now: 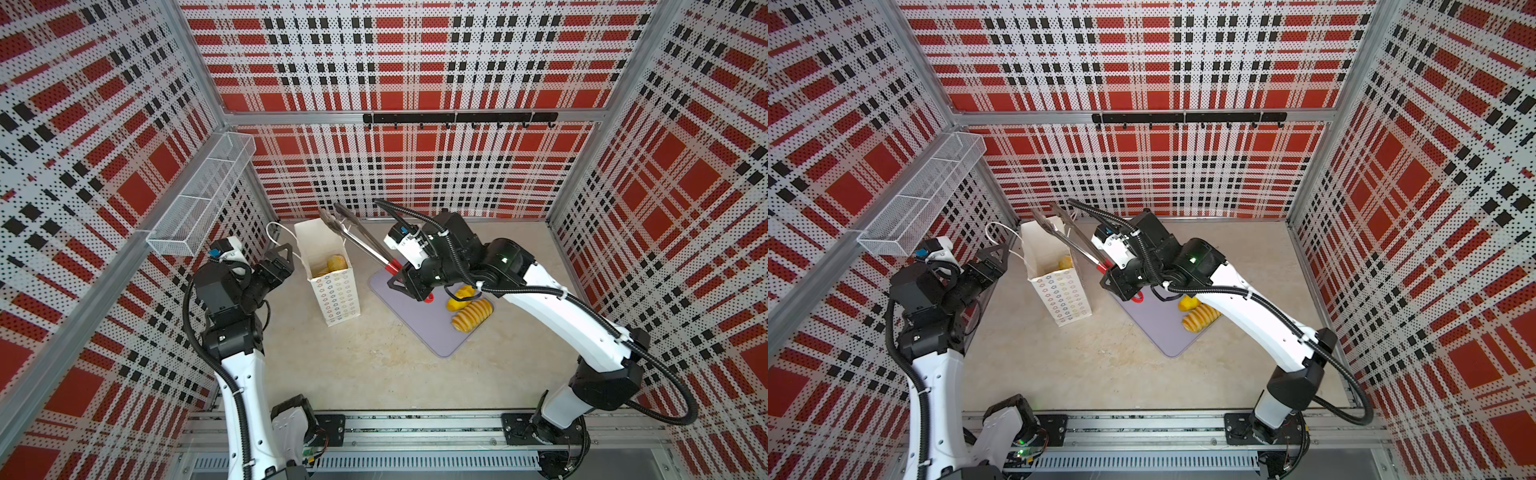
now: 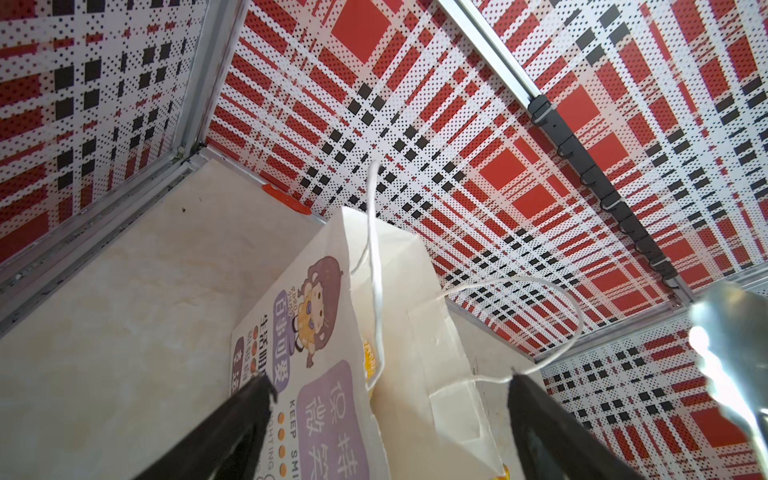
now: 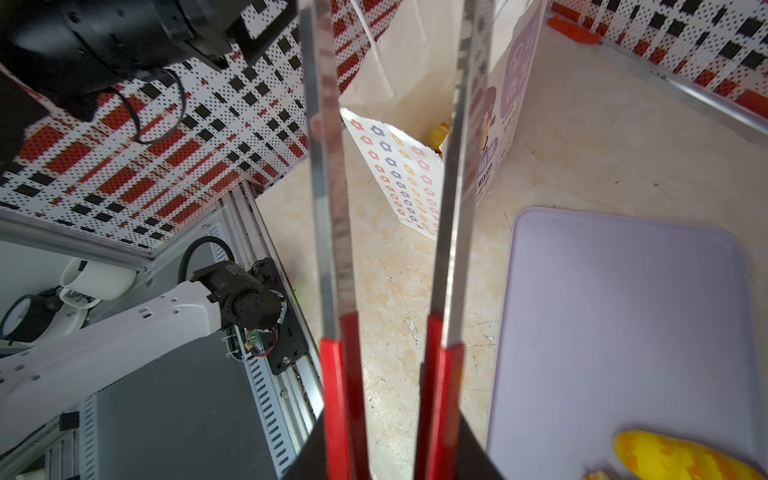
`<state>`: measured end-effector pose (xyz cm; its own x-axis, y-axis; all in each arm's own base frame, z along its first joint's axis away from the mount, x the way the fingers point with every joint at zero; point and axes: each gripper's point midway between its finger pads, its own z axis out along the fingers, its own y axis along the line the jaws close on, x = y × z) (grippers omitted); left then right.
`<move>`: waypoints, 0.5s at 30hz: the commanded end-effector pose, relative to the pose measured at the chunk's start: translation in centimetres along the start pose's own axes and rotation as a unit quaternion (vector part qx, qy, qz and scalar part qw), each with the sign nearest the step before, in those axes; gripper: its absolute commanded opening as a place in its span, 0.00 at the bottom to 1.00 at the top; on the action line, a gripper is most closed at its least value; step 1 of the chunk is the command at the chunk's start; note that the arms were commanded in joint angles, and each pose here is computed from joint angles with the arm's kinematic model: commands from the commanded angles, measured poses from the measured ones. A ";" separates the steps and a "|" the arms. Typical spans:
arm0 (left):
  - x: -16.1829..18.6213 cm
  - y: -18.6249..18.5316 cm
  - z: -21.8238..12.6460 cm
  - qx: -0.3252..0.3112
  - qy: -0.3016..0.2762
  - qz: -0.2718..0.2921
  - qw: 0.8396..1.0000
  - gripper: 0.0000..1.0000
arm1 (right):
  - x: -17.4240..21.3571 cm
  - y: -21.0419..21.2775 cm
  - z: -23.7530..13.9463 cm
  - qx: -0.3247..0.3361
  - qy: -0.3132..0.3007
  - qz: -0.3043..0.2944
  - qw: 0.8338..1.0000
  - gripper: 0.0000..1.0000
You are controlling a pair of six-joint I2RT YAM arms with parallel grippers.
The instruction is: Place the fake bread into the paper bag
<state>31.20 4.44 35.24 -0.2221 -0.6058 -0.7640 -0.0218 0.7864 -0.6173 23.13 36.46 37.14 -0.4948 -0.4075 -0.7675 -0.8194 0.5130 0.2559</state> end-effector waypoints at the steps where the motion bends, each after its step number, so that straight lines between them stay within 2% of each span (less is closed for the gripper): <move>1: -3.2 -1.6 -0.3 -0.006 -0.047 0.021 0.999 0.90 | -1.1 -1.9 -2.8 0.021 -0.042 0.018 0.999 0.28; 6: -3.7 -1.6 1.6 -0.013 -0.036 0.017 0.999 0.83 | -0.3 -5.1 -5.3 0.043 -0.065 0.053 0.996 0.27; 15: -1.9 -0.4 4.8 -0.060 -0.016 0.010 0.998 0.68 | 1.0 -8.1 -7.2 0.059 -0.076 0.079 0.992 0.27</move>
<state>36.00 4.00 35.48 -0.2278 -0.6002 -0.7667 -0.0972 0.7975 -0.5955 27.53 26.69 36.16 -0.6098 -0.2402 -0.7553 -0.6591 0.6829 0.3150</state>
